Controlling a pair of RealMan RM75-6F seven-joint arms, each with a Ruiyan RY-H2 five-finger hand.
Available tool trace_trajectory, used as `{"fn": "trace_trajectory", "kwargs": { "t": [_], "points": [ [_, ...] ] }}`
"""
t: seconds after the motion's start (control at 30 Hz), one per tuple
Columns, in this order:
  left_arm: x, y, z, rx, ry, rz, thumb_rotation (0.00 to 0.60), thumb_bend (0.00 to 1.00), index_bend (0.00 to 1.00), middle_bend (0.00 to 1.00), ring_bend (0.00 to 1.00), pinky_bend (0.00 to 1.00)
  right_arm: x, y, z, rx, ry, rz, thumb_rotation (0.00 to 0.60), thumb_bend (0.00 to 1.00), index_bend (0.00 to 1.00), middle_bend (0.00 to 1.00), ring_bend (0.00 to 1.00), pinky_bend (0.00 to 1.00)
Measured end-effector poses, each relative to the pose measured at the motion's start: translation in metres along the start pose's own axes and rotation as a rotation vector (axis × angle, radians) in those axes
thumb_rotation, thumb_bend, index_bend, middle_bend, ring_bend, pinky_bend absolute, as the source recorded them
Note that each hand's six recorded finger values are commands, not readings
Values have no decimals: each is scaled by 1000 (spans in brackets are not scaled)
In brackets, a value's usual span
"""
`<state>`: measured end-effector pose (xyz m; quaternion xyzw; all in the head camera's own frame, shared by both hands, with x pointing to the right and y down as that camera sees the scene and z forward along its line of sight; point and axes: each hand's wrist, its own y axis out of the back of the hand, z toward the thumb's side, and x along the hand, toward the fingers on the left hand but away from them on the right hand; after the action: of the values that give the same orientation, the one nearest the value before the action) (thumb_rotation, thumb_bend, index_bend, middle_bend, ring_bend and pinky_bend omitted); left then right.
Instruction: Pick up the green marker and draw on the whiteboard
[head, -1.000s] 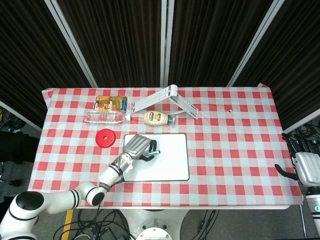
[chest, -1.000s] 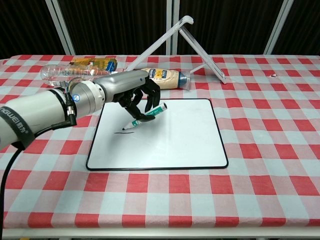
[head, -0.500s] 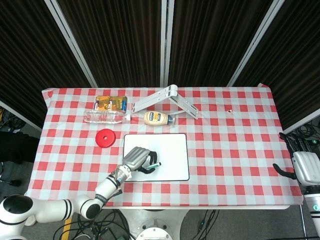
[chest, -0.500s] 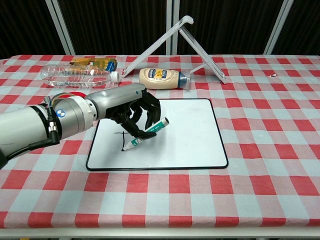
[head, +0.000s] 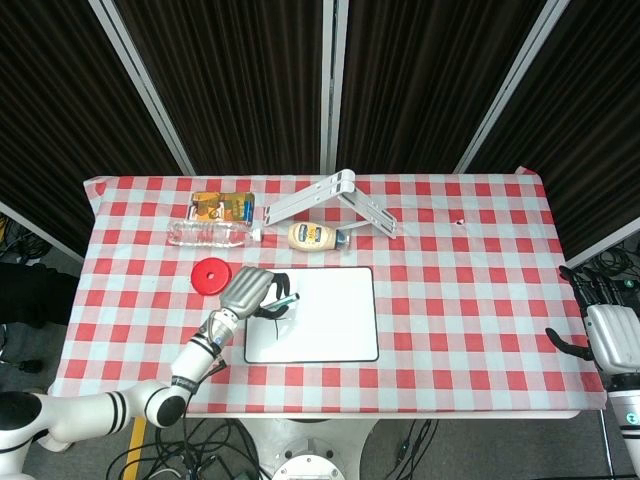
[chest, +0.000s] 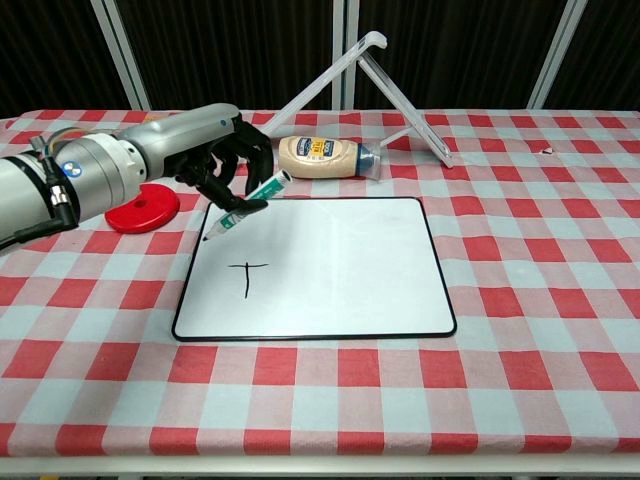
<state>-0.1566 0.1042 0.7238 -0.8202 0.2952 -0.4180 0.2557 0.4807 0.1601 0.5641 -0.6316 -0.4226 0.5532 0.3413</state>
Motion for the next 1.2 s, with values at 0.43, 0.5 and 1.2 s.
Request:
{"fn": "trace_trajectory", "kwargs": {
  "t": [0.43,0.5,1.2],
  "points": [
    [-3,-21,13,-15,-35,2,600,336,551,580,680,902,0,-4,4,0,5,10,600,157,0,162,0,0],
    [1,-26,20,-25,-51,7,600,335,551,580,678,900,1,-3,3,1,1,10,600,157,0,162,0,0],
    [25,-48,32,-6,-74,-4,600,335,551,580,662,892,1,-5,-4,-4,-15,17,600,156,0,162,0,0]
  ]
}}
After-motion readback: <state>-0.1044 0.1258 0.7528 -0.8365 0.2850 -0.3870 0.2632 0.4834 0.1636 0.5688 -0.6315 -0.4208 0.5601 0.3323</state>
